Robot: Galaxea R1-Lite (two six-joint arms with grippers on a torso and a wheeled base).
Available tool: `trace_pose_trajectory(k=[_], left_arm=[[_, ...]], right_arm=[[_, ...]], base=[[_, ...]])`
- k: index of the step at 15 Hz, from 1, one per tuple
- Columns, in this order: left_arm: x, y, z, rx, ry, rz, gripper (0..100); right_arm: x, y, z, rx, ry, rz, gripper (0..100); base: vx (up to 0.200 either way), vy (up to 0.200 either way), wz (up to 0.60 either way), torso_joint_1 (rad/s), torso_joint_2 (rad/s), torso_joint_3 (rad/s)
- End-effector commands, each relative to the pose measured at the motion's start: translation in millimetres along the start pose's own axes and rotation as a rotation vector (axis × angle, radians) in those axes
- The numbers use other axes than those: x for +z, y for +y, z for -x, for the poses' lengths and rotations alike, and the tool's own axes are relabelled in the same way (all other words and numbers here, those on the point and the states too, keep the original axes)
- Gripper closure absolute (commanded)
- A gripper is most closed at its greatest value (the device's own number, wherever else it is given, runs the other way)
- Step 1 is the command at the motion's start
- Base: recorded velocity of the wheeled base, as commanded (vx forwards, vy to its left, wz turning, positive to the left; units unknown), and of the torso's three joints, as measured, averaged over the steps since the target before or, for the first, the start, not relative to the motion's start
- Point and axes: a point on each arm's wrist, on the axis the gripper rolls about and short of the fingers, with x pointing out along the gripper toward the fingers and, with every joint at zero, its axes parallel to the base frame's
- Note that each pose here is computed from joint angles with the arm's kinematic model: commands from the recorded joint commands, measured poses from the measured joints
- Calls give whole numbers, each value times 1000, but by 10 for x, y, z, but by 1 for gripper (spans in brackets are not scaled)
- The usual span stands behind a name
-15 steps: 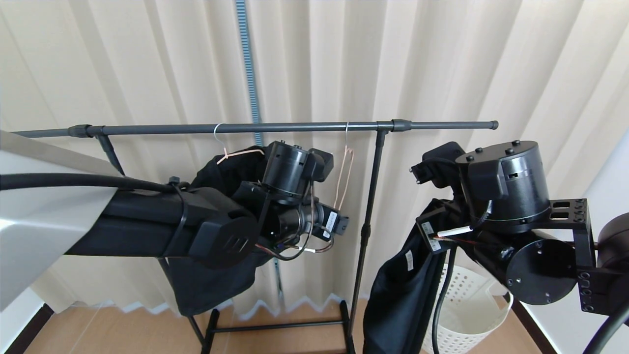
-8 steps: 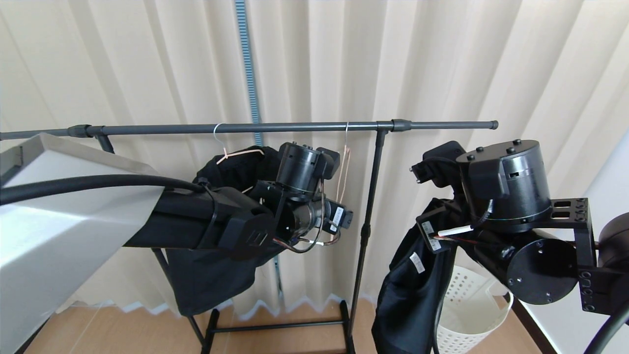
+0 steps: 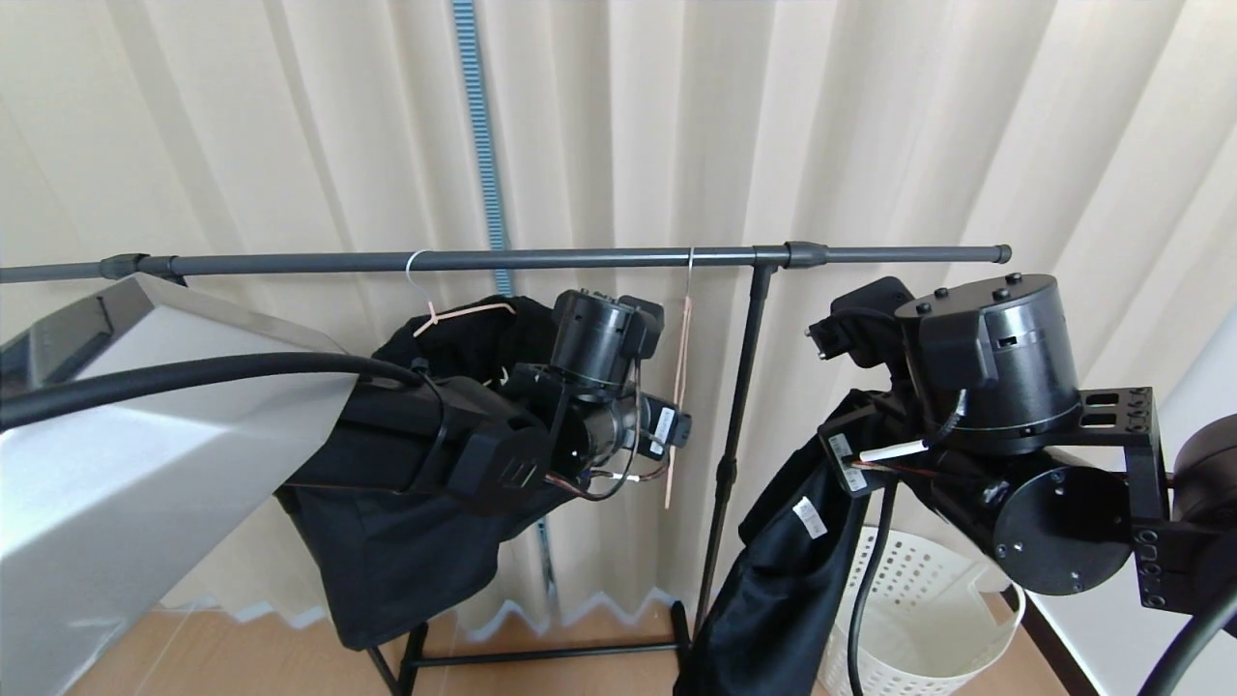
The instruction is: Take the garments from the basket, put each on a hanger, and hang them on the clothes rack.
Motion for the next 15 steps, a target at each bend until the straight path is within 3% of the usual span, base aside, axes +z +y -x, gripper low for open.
trace_pose_trajectory(k=[1,6,12,15], left_arm=[[-15,-18,-17,-3,-13,4,0],[-6,-73,-29,0,-20,-31,0],[-15,-147,-349,15,7,21,0],[-20,-54,-473,40,20,30,0]], right_arm=[[-3,1,0,0,1,2,100],[-5,15,-13,0,3,5,100],[-26,58,-58,-1,14,15,100],[-45,97,-94,-1,24,25,100]], base=[[0,0,0,0,0,0],[0,0,0,0,0,0],[0,0,0,0,0,0],[0,0,0,0,0,0]])
